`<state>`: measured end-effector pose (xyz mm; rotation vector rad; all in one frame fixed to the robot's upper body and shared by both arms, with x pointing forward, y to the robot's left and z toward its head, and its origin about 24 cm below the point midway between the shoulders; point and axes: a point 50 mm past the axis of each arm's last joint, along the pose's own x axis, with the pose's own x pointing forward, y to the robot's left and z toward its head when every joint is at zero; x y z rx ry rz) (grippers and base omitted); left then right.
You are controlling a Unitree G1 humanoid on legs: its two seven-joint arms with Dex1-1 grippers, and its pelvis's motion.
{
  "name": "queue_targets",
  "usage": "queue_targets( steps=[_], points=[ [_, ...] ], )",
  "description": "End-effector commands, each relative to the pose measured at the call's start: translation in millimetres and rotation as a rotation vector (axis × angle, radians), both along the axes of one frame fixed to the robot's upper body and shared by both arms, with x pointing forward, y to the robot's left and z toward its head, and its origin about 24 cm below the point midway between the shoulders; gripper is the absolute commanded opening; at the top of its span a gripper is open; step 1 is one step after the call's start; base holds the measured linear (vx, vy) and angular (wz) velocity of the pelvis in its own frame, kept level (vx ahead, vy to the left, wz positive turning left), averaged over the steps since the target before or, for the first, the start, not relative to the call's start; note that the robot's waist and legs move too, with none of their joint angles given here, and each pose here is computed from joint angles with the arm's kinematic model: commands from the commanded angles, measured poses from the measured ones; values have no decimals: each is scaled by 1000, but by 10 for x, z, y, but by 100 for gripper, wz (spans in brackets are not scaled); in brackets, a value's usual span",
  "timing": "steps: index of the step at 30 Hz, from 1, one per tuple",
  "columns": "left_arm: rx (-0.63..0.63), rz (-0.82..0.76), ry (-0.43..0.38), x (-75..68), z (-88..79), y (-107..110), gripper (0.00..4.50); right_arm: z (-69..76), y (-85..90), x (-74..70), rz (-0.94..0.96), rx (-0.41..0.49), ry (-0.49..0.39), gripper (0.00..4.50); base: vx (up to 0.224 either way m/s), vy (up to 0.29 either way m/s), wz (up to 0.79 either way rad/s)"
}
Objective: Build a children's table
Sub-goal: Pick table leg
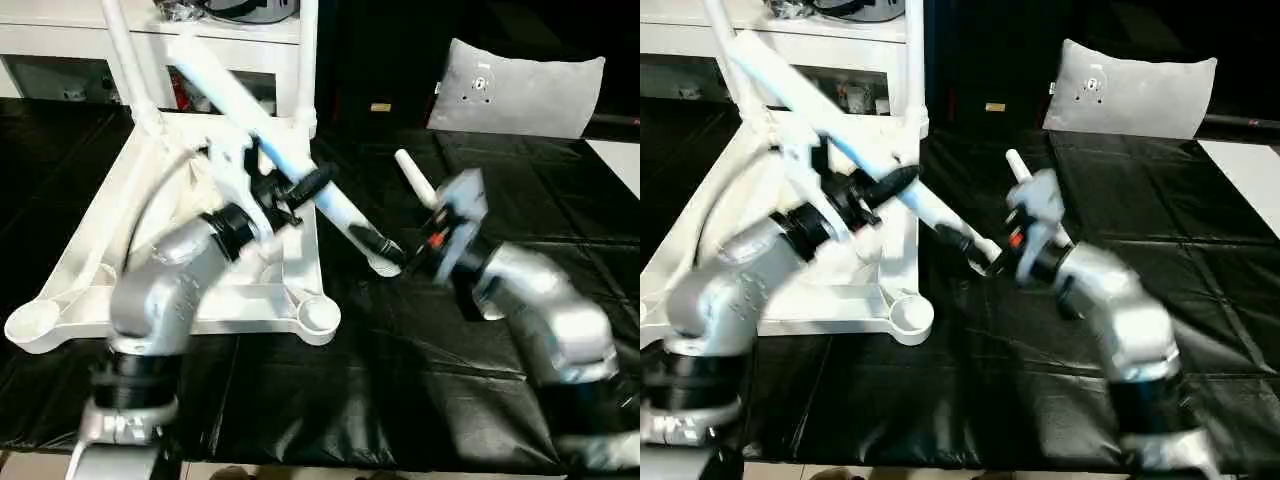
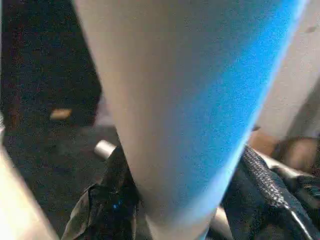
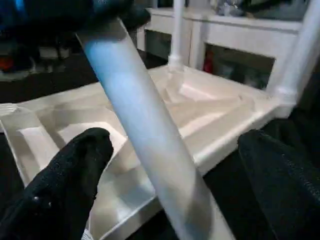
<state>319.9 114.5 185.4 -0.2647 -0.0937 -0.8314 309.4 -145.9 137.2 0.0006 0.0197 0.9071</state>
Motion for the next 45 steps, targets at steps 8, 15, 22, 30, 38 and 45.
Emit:
queue_targets(
  steps=[8, 15, 22, 30, 38, 45],
  points=[
    [-35, -78, -24, 99, 243, 93, 217, 225, -357, 120, 0, -7, 1, 444, 0, 0, 0],
    [6, -140, -29, 121, 313, 114, 217, 226, -338, 41, 178, -124, 26, 444, 0, 0, 0],
    [27, -161, -25, 131, 325, 113, 217, -38, -223, 149, 167, -403, 1, 444, 0, 0, 0],
    [34, -212, -23, 82, 305, 99, 217, -324, -14, 262, 192, -537, -43, 429, 0, 0, 0],
    [131, -235, -117, 30, 287, 99, 217, -454, 36, 320, 216, -514, -18, 368, 0, 0, 0],
    [252, -193, -203, 29, 217, 153, 180, -512, 5, 298, 238, -507, 6, 314, 0, 0, 0]
  ],
)
